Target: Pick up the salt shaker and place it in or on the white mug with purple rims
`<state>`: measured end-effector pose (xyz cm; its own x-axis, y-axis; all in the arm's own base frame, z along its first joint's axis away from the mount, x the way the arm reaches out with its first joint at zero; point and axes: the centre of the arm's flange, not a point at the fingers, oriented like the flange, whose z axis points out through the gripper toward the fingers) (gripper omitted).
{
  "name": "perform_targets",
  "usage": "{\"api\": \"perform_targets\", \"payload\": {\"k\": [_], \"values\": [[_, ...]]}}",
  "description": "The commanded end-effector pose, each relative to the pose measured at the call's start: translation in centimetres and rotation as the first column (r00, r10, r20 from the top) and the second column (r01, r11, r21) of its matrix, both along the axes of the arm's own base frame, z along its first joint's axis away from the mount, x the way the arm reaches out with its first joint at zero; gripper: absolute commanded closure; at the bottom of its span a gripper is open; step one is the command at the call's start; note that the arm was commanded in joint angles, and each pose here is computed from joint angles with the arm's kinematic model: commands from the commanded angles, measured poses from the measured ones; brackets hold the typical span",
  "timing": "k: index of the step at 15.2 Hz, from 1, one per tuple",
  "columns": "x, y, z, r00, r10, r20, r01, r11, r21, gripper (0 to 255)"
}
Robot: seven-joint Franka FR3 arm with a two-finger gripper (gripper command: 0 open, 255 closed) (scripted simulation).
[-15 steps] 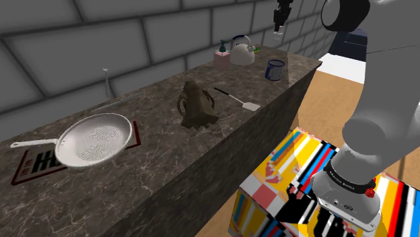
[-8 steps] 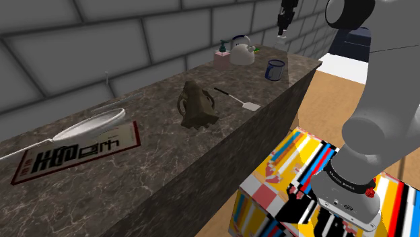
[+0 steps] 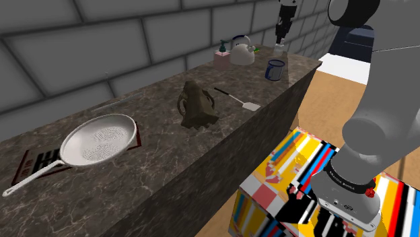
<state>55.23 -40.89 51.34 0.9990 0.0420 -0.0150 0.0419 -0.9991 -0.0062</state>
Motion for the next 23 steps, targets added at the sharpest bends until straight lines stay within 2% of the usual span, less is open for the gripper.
{"api": "perform_targets", "payload": {"k": [1,7,15,16,21,23], "values": [[0.0,-0.1,-1.1,1.000,0.000,0.000,0.000,1.000,0.000,255],[0.0,-0.1,-4.2,1.000,0.000,0.000,0.000,1.000,0.000,255],[0.0,-0.1,-4.4,1.000,0.000,0.000,0.000,1.000,0.000,255],[0.0,-0.1,-4.4,1.000,0.000,0.000,0.000,1.000,0.000,0],[0.0,-0.1,-4.4,1.000,0.000,0.000,0.000,1.000,0.000,0],[0.0,-0.1,-1.8,1.000,0.000,0.000,0.000,1.000,0.000,0]]}}
